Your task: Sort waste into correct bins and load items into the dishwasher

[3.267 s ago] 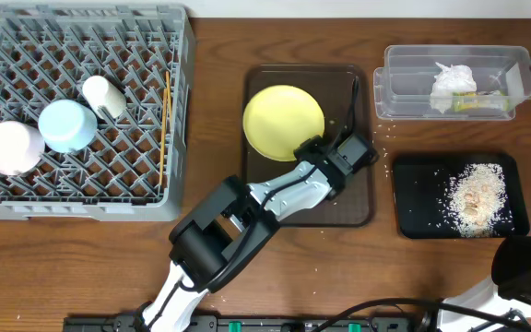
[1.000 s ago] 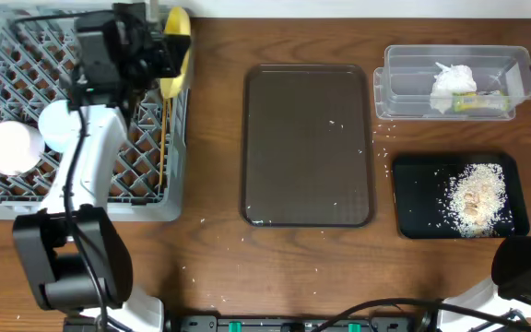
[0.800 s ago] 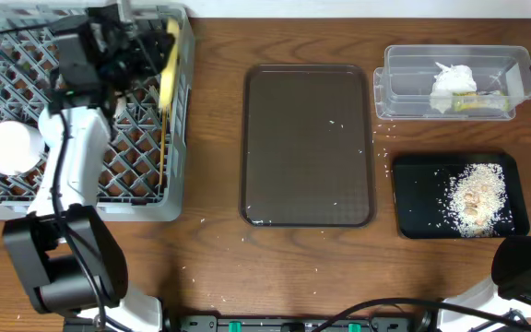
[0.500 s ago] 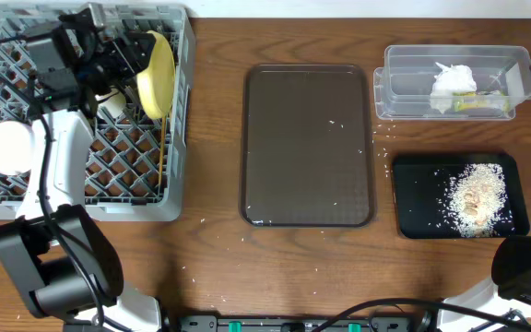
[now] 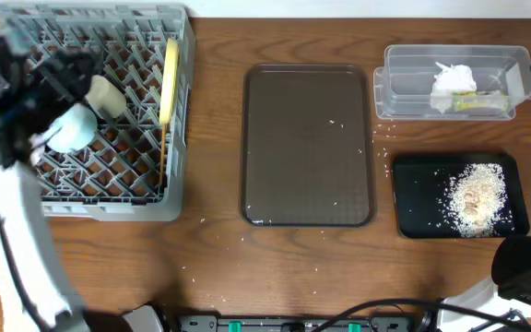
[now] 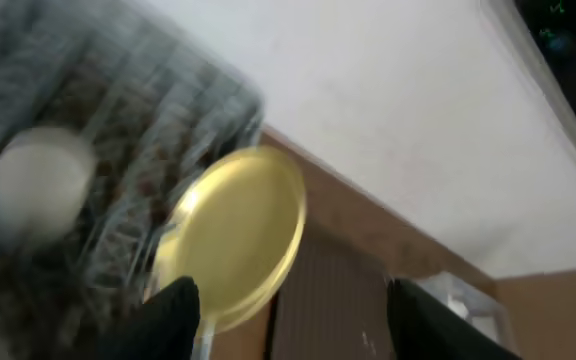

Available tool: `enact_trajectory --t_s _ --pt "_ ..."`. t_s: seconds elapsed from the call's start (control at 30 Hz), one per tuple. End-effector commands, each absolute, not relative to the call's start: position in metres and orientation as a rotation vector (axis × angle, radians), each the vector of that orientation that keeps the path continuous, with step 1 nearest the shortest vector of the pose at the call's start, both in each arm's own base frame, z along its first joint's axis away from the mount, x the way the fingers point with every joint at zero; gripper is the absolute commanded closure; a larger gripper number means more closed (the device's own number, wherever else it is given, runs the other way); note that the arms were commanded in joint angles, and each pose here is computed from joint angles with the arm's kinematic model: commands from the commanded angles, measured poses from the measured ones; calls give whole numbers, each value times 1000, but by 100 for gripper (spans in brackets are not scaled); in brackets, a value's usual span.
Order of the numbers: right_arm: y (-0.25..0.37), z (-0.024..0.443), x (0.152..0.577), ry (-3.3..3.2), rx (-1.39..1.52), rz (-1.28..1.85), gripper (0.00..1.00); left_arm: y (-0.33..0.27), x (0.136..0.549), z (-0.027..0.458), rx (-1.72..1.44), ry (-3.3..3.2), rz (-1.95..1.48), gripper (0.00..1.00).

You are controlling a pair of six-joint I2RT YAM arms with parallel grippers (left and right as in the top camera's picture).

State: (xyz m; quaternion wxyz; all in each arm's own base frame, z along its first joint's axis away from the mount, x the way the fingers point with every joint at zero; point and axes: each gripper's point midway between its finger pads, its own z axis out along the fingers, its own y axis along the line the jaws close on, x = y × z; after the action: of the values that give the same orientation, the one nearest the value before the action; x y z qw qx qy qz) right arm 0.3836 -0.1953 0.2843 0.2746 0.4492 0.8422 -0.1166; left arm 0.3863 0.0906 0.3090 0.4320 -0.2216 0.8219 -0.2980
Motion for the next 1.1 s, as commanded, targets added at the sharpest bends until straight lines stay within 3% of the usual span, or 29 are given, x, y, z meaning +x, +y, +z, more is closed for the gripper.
enact_trajectory --t_s 0.0,0.13,0.43,0.5,0.53,0.57,1.07 --pt "-198 282 383 2273 1203 -333 1 96 348 306 -600 2110 -712 39" --pt "-198 282 383 2273 1203 -333 1 76 301 286 -564 2247 -703 41" --pt "-198 282 383 2272 1203 -333 1 27 238 259 -578 2272 -745 39" --pt "-198 282 383 2273 1203 -333 1 19 227 254 -593 2268 -750 33" --pt "-198 282 383 2273 1203 -333 1 14 221 251 -599 2274 -754 18" --pt "-198 282 383 2273 1203 -333 1 12 216 248 -609 2282 -749 17" --pt "-197 282 383 2273 1201 -332 1 11 200 237 -674 2341 -701 12"
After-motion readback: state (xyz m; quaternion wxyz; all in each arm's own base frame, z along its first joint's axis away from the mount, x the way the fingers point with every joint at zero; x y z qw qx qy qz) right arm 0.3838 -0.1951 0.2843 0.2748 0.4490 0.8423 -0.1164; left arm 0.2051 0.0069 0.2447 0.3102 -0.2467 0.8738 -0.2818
